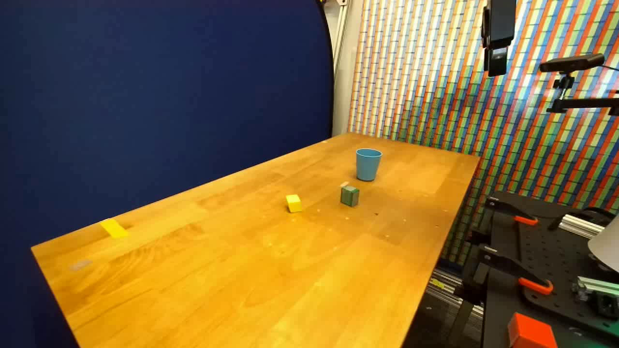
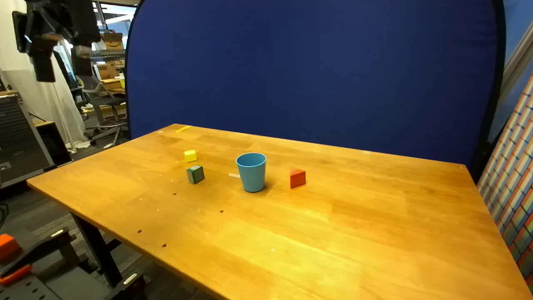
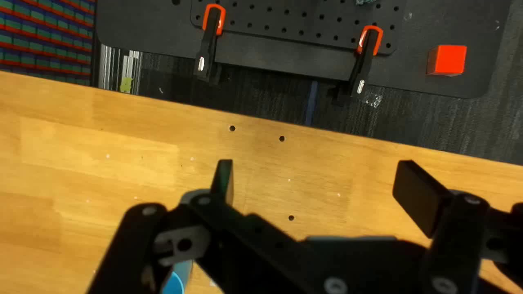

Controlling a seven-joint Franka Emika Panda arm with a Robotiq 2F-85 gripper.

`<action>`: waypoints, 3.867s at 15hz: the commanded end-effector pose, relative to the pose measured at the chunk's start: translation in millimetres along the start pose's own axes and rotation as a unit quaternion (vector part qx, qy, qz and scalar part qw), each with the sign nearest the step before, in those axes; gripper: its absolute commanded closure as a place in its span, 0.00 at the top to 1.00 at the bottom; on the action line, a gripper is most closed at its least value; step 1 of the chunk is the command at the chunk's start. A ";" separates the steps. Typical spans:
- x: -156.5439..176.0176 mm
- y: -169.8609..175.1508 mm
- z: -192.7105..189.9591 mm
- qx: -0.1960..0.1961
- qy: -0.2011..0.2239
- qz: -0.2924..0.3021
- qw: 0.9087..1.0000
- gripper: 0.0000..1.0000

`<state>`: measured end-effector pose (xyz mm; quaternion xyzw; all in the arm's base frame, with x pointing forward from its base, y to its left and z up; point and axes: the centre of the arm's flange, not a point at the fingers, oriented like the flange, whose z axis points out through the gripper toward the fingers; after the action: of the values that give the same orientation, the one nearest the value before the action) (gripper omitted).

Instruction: Put the yellow block inside the blue cup

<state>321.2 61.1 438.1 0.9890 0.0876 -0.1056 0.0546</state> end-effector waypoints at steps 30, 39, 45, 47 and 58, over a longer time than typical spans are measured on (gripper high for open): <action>378.8 -81.0 196.0 -0.020 0.008 -0.186 0.982 1.00; 405.4 -79.0 197.2 -0.015 0.007 -0.202 0.979 1.00; 395.6 -79.5 199.4 -0.009 0.005 -0.207 0.978 0.42; 387.1 -76.3 200.9 -0.007 0.001 -0.205 0.979 0.27; 302.1 46.4 104.7 -0.081 0.028 -0.017 0.996 0.16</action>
<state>635.0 83.8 224.9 0.9778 0.1641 -0.0817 0.1020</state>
